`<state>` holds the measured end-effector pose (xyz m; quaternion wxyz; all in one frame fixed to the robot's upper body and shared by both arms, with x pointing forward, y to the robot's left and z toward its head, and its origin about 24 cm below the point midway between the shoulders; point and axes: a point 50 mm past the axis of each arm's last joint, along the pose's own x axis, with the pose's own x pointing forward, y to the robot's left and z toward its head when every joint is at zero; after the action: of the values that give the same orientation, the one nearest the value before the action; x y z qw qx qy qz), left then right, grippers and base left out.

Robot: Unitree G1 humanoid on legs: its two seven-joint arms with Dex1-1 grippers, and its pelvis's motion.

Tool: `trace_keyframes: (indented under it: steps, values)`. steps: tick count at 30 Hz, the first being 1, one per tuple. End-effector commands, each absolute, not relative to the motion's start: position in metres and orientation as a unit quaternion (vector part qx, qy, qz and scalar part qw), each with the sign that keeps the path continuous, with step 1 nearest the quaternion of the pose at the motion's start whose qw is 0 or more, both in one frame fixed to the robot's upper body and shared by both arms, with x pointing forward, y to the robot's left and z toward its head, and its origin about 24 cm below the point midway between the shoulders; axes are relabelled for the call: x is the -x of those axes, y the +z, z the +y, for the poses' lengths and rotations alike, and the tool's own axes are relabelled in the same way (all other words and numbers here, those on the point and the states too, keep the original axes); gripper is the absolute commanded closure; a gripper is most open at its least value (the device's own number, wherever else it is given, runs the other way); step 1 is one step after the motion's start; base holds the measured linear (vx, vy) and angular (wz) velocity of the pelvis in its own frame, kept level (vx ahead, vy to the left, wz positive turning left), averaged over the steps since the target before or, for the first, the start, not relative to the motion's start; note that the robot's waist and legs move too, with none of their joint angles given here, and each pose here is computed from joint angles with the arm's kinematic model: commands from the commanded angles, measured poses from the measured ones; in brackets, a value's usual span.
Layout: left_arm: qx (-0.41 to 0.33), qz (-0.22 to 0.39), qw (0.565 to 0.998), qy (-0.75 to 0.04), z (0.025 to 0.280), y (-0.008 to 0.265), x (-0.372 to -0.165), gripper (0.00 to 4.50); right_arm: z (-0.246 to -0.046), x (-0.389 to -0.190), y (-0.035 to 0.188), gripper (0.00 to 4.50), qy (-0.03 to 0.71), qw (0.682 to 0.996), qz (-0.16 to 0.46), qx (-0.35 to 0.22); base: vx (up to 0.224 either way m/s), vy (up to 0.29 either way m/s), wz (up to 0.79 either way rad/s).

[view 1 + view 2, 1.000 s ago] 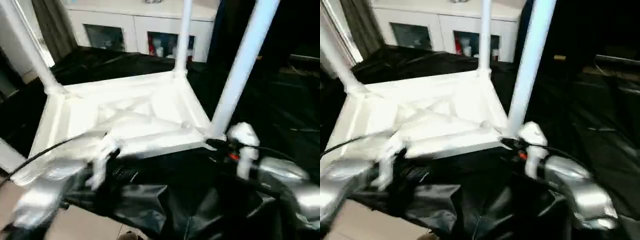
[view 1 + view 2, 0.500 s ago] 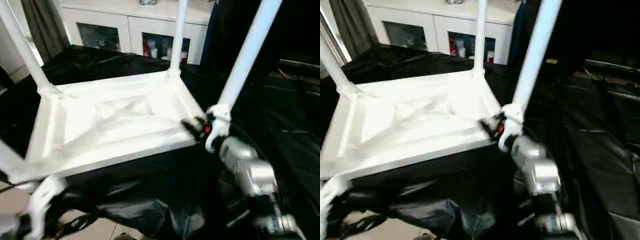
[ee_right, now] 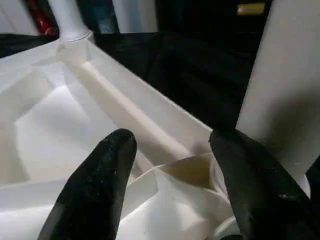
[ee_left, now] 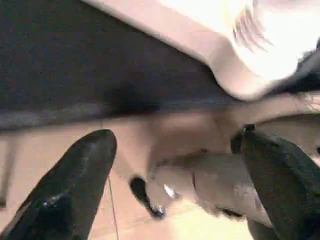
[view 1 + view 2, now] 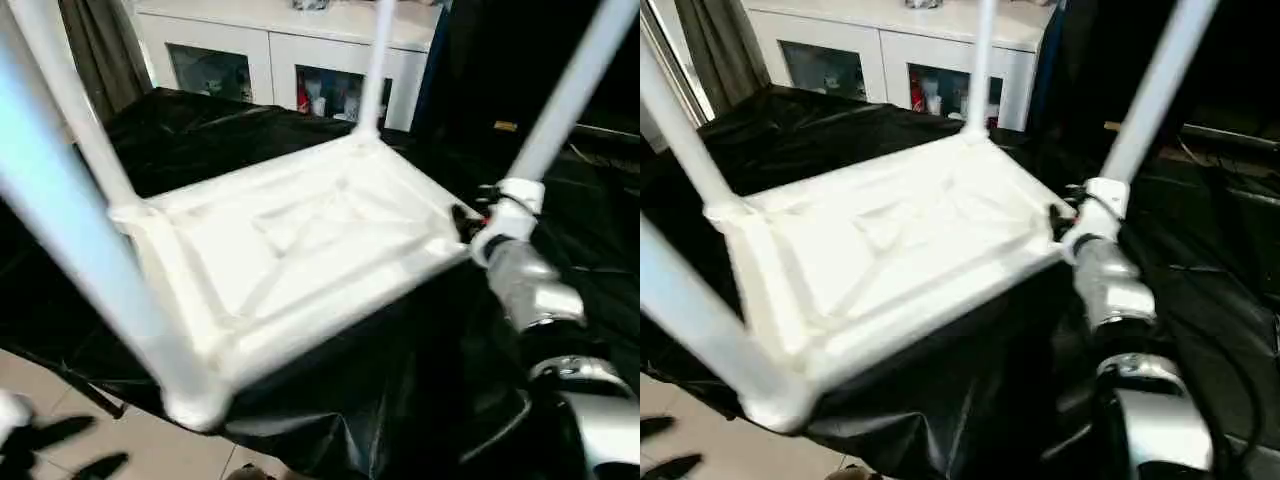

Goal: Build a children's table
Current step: Rotate table base

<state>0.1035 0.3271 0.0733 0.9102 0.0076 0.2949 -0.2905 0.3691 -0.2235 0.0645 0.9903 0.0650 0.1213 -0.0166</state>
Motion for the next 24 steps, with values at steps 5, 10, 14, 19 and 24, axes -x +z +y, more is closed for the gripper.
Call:
trace_keyframes:
  steps: [5,10,14,19,24]
  values:
    - [0.010,0.198,0.909,-0.367,0.302,0.108,-0.123,0.02,-0.197,-0.362,0.058,1.66,0.116,0.985,0.125,-0.003,0.000,0.000,0.00]
    - [0.032,0.164,0.875,-0.455,0.261,0.117,-0.135,0.02,-0.201,-0.346,0.043,1.66,0.142,0.976,0.157,0.042,0.000,0.000,0.00]
    - [0.028,0.147,0.856,-0.494,0.237,0.113,-0.153,0.02,-0.211,-0.333,0.040,1.66,0.158,0.969,0.173,0.077,0.000,0.000,0.00]
    - [0.040,0.129,0.849,-0.511,0.219,0.106,-0.174,0.02,-0.218,-0.319,0.042,1.66,0.171,0.962,0.189,0.097,0.000,0.000,0.00]
    - [0.061,0.098,0.836,-0.537,0.196,0.106,-0.193,0.02,-0.223,-0.308,0.045,1.66,0.154,0.962,0.197,0.111,0.000,0.000,0.00]
